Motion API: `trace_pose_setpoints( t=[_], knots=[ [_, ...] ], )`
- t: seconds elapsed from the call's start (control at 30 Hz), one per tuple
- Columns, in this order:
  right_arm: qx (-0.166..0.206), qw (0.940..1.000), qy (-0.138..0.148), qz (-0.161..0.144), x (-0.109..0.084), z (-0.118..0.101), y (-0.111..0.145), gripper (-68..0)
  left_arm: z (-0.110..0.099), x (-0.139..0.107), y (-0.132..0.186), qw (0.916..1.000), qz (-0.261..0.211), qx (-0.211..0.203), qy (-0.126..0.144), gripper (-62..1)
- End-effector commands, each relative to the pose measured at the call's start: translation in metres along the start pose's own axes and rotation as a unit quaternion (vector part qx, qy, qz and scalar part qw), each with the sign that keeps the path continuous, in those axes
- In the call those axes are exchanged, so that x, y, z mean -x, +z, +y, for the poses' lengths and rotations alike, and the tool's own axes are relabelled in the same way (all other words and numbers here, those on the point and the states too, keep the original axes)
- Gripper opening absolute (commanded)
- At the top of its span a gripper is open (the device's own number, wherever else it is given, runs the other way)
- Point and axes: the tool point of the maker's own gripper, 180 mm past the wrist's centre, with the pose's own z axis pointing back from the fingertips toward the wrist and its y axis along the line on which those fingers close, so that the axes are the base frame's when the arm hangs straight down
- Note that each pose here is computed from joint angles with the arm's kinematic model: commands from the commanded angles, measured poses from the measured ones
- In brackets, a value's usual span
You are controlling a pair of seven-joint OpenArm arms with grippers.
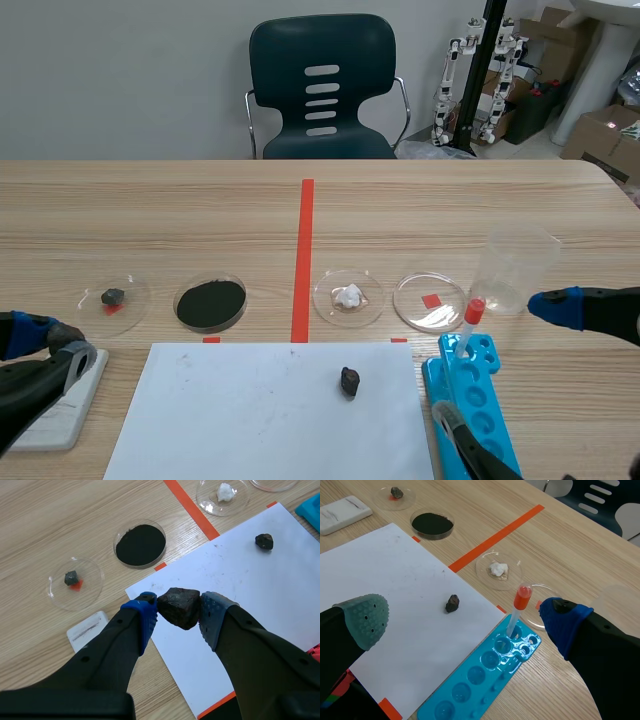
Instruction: Lower the mineral onto the iron filings and hold still
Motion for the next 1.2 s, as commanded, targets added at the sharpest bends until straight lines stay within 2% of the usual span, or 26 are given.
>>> trace_pose_setpoints(
  t=[0.0, 0.87, 0.97, 1.17],
  knots=[
    [0.005, 0.9999, 0.002, -0.011, -0.006, -0.004, -0.001, -3.7, -0.003, -0.009, 0.000, 0.9998, -0.017, 0.001, 0.007, -49.6],
    [0.005, 0.9999, 0.002, -0.011, -0.006, -0.004, -0.001, -3.7, 0.000, -0.014, -0.002, 0.9997, -0.025, -0.003, 0.004, -49.6],
    [0.005, 0.9999, 0.002, -0.011, -0.006, -0.004, -0.001, -3.7, 0.005, -0.022, -0.006, 0.9990, -0.035, -0.005, 0.026, -49.6],
    [0.005, 0.9999, 0.002, -0.011, -0.006, -0.004, -0.001, -3.7, 0.013, -0.024, -0.020, 0.9977, 0.005, -0.001, 0.068, -49.6]
  ],
)
